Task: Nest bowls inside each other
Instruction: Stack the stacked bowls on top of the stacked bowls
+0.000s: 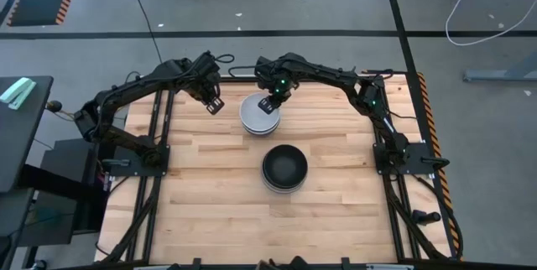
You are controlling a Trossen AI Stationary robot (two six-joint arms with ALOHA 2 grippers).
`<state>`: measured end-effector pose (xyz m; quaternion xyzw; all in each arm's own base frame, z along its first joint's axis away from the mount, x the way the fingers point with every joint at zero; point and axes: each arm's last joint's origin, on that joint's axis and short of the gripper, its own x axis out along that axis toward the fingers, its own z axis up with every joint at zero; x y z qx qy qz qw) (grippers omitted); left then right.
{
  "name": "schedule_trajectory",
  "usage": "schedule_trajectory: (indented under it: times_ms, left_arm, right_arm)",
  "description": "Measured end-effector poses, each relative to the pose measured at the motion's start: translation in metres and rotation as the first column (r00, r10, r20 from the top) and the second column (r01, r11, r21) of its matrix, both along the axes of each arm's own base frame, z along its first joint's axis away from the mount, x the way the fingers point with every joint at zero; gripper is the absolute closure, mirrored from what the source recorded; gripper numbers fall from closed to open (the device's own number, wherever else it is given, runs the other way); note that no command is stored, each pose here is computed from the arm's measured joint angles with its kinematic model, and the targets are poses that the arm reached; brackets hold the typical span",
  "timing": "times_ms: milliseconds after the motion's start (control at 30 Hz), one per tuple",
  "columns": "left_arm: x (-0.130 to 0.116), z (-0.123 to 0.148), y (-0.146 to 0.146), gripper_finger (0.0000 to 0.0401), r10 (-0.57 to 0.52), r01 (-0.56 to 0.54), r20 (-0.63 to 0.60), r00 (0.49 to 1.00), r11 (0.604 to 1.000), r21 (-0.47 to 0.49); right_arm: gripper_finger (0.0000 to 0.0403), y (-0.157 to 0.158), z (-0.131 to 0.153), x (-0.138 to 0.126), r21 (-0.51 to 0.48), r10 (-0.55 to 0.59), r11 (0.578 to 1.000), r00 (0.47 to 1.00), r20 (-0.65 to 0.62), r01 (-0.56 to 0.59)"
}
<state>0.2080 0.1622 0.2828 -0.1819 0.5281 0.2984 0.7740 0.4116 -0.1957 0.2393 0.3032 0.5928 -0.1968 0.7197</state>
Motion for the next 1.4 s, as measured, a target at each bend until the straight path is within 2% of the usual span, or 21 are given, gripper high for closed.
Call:
schedule_trajectory:
  times_ms: [200,467,633,800,1067,1400]
  left_arm:
    - [0.0,0.0,0.0,0.0383,0.0,0.0,0.001,1.0,1.0,0.001]
    - [0.0,0.0,0.0,0.0371,0.0,0.0,0.001,1.0,1.0,0.001]
    - [0.0,0.0,0.0,0.0383,0.0,0.0,0.0,1.0,1.0,0.001]
    - [0.0,0.0,0.0,0.0392,0.001,-0.001,0.003,1.0,1.0,0.003]
    - [0.001,0.0,0.001,0.0374,0.0,0.0,0.007,1.0,1.0,0.006]
    - [0.002,0.001,0.002,0.0392,0.0,0.0,0.021,1.0,1.0,0.018]
  right_arm:
    - [0.031,0.001,0.005,0.003,-0.024,-0.002,1.0,0.999,0.035,0.003]
    - [0.0389,0.001,0.005,0.003,-0.04,-0.004,0.999,1.0,0.02,0.004]
    - [0.0381,0.001,0.005,0.003,-0.059,-0.005,0.998,1.0,0.019,0.006]
    - [0.0391,0.001,0.005,0.003,-0.074,0.008,0.997,1.0,0.014,-0.007]
    - [0.0391,0.002,0.008,0.003,-0.103,0.024,0.994,1.0,0.006,-0.023]
    - [0.0391,0.004,0.039,-0.001,-0.144,0.049,0.989,0.998,0.028,-0.044]
